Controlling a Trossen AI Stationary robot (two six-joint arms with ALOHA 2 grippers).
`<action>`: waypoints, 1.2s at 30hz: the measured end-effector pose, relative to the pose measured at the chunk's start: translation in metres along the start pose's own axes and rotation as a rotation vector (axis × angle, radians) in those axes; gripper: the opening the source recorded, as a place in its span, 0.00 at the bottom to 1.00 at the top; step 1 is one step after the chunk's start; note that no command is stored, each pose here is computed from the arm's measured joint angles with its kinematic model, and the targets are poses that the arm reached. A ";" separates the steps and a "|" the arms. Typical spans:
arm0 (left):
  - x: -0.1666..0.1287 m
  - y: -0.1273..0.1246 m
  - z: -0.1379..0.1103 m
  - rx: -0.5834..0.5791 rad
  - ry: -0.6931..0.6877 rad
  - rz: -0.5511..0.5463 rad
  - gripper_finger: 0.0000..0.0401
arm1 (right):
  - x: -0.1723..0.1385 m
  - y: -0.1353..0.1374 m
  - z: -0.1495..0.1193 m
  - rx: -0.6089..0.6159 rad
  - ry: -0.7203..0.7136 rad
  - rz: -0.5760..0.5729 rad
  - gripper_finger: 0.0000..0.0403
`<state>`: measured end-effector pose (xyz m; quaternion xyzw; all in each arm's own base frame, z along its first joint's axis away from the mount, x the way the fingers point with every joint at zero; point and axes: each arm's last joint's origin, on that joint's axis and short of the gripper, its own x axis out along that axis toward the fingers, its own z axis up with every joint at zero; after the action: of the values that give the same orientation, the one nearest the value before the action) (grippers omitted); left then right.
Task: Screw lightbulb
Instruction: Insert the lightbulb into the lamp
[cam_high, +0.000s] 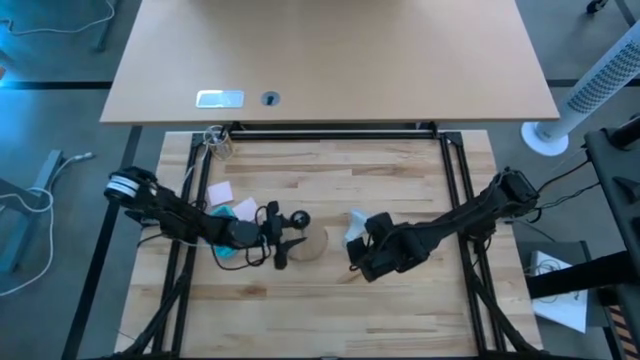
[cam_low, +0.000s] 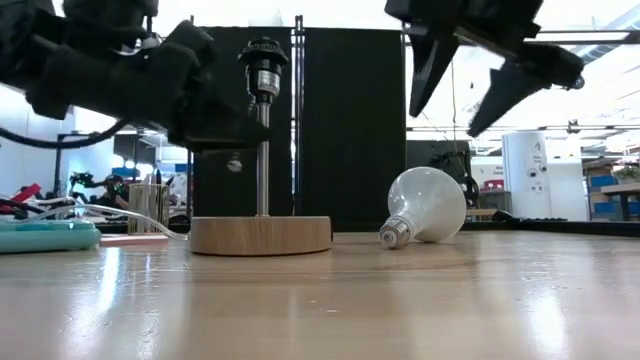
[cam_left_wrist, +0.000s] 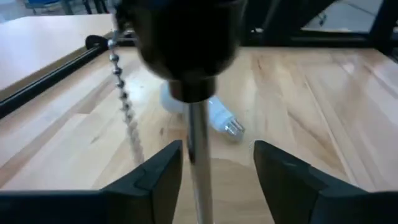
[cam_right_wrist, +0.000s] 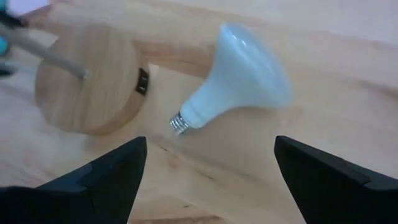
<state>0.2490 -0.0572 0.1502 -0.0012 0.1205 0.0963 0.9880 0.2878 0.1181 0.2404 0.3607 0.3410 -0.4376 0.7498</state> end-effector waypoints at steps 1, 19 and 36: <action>-0.002 -0.001 0.001 0.013 0.007 -0.005 0.48 | 0.002 0.000 -0.001 0.027 0.005 -0.008 0.86; -0.048 0.017 0.011 -0.017 0.241 -0.019 0.64 | 0.074 0.017 0.004 0.436 0.106 -0.120 0.86; -0.036 0.012 0.013 0.005 0.153 0.027 0.64 | 0.114 0.018 -0.002 0.688 0.013 -0.191 0.86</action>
<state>0.2154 -0.0519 0.1714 -0.0047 0.1957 0.1088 0.9746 0.3473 0.0795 0.1493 0.5613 0.2106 -0.5927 0.5379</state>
